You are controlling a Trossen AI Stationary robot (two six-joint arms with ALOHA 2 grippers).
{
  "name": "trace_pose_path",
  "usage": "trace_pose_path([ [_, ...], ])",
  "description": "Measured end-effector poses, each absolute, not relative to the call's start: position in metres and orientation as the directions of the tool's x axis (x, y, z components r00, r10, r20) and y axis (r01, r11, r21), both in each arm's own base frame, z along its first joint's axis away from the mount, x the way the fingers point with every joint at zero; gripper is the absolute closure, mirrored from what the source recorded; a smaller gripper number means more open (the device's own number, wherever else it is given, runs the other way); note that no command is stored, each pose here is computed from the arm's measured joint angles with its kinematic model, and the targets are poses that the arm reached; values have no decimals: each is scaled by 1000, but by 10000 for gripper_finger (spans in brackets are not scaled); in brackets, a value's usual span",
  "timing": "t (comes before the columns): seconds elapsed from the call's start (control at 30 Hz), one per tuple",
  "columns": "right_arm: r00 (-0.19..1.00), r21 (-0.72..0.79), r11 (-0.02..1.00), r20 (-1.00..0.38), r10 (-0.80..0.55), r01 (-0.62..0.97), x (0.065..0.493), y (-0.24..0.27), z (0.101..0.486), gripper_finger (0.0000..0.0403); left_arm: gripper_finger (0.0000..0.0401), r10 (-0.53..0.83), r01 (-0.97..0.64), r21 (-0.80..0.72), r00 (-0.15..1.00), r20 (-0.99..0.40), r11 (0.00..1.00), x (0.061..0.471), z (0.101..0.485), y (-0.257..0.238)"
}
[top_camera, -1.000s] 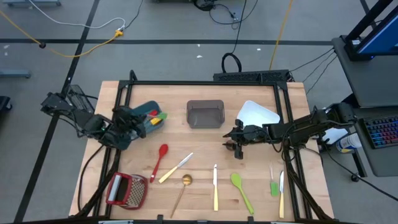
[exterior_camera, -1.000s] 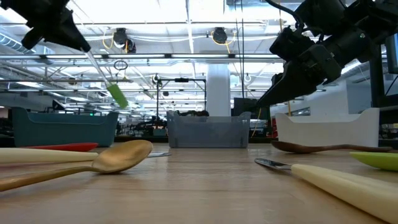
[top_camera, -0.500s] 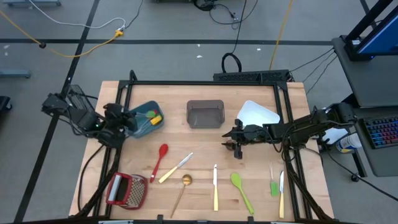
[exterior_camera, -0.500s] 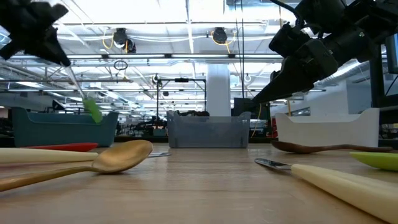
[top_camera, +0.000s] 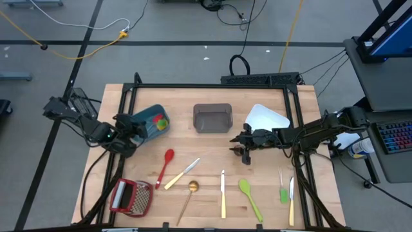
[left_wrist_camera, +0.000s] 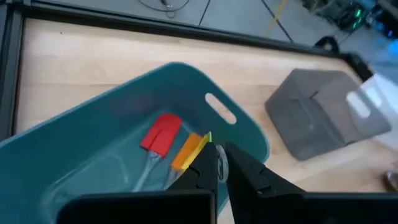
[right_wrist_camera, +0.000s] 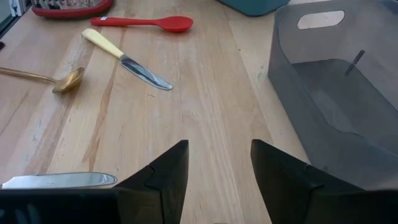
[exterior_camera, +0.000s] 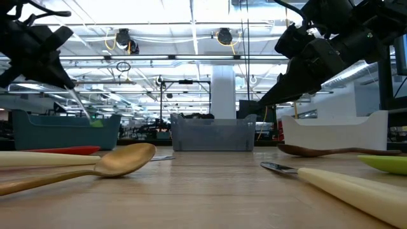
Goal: Pick & Place Kitchen Items
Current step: Put the left green spatula into the blue bin, then put the green spatula into the blue bin
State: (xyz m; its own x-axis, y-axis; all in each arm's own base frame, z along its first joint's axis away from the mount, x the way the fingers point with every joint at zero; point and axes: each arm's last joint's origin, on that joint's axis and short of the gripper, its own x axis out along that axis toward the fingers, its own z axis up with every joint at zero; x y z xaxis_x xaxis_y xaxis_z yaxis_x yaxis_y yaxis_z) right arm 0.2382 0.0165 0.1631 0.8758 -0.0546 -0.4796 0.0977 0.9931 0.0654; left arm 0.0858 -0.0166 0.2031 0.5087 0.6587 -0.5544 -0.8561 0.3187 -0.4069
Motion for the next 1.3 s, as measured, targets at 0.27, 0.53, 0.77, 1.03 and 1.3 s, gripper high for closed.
trace_pose_path([
  [0.27, 876, 65, 993, -479, -55, 98, 238, 17, 163, 236, 348, 619, -860, -352, 511, -597, 370, 87, 202, -18],
  [0.53, 876, 54, 994, -479, -55, 92, 238, 17, 163, 236, 308, 635, -903, -263, 427, -644, 340, 85, 200, -10],
  [0.77, 887, 15, 998, -459, -51, 65, 239, 17, 165, 236, 309, 666, -932, -253, 363, -652, 259, 85, 199, -3],
  [1.03, 919, 60, 997, -388, 74, -55, 241, 31, 172, 236, 309, 645, -899, -302, 438, -626, 318, 95, 203, -5],
  [1.3, 885, 124, 973, -407, 227, -193, 246, 69, 190, 236, 309, 561, -681, -390, 732, -386, 620, 135, 233, -17],
])
